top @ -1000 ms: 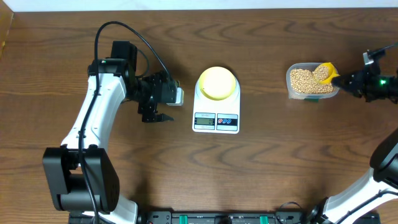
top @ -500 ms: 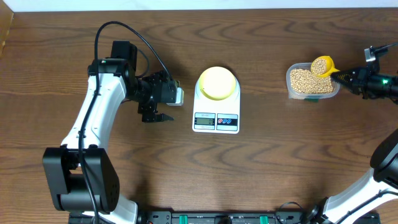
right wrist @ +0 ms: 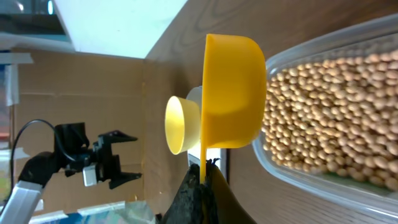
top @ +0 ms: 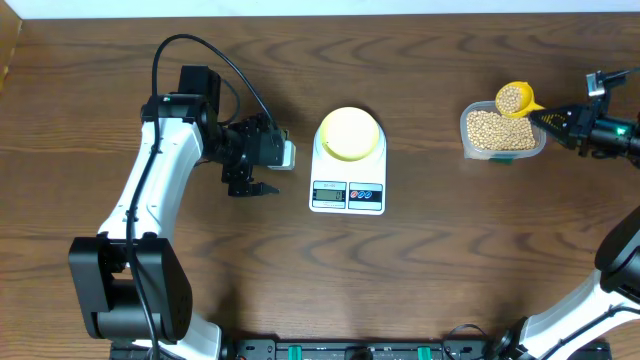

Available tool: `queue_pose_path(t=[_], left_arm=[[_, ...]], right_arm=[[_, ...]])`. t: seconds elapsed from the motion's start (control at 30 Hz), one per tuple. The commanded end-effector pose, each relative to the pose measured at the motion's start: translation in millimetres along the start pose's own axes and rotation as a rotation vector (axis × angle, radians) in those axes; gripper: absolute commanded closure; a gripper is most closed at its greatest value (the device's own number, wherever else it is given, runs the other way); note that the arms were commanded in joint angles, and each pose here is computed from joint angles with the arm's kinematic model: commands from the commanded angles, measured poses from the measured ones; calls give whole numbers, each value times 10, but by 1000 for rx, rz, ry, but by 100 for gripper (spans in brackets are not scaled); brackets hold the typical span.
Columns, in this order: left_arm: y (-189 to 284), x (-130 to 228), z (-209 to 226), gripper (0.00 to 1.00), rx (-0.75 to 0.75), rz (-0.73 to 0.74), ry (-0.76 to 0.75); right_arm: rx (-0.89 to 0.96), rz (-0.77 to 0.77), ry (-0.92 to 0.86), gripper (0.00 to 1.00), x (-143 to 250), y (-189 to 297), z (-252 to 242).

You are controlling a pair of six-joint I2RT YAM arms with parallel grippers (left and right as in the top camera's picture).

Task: Scoop item into bowl and weigh 50g on scale
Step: 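Lift the filled scoop up out of the soybean tub, then carry the filled scoop left over the yellow bowl on the scale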

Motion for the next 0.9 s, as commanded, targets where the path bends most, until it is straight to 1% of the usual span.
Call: queue_pose_path(t=[0.0,0.37,0.53,0.87], left_arm=[[-1,-25,-1,2,1,-20,-15],[-1,-25,0,2,1,-20,-15],[-2,-24,-2,2,1,-20,-14],[-1,-25,-1,2,1,-20,-15]], right_arm=[[-89,0,33,99,7,-89,124],[-133,96,70,99,87,-464,312],[-197,145,93,99,145,-686,467],[-263,278,160,99,355,-1186,753]])
Point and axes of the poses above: each gripper's point midway between its finger pads, its own y axis back along the fingers, its own z axis along the line the jaws close on, x = y × z, the point moved 8 cm from there along y, back along the fingers, and after that the axes turned 1 degree about y, right-handed, at the moved point
